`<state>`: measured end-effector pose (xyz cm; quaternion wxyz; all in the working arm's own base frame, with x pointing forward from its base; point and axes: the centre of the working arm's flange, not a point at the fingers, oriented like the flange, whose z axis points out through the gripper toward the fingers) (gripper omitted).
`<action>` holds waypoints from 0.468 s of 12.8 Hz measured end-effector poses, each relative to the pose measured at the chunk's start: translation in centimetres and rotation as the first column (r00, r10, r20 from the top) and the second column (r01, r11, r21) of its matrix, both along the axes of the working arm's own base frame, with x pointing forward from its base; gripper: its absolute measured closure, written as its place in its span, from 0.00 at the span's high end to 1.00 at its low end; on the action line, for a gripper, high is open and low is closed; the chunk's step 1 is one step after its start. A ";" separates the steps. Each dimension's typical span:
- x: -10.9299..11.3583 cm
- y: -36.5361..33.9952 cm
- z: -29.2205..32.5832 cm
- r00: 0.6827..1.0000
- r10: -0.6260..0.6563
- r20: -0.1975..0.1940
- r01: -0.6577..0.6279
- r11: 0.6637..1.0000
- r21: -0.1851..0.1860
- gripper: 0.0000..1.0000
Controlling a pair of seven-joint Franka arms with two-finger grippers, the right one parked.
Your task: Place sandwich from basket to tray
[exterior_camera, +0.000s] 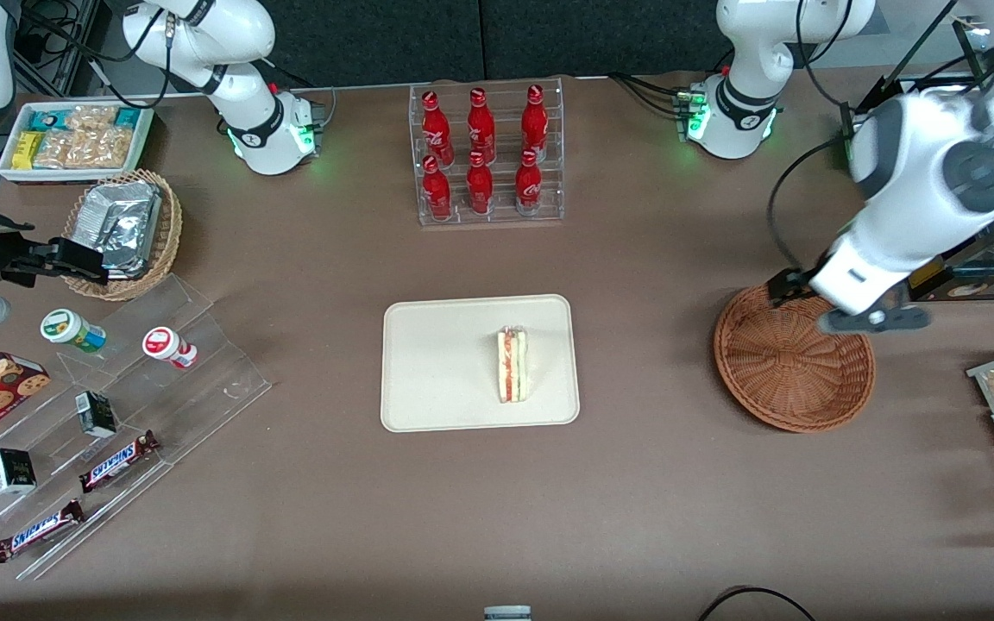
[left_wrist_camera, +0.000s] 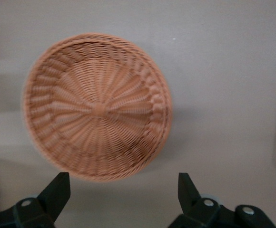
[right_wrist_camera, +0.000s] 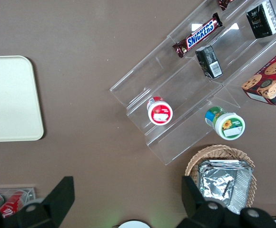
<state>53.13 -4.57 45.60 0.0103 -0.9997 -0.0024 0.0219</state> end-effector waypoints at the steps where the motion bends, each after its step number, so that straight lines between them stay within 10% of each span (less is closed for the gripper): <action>1: -0.4 1.0 1.9 1.000 0.004 -0.005 -0.004 1.000 0.000 1.00; 6: -0.9 1.2 8.9 0.997 -0.008 -0.082 0.008 1.000 0.004 1.00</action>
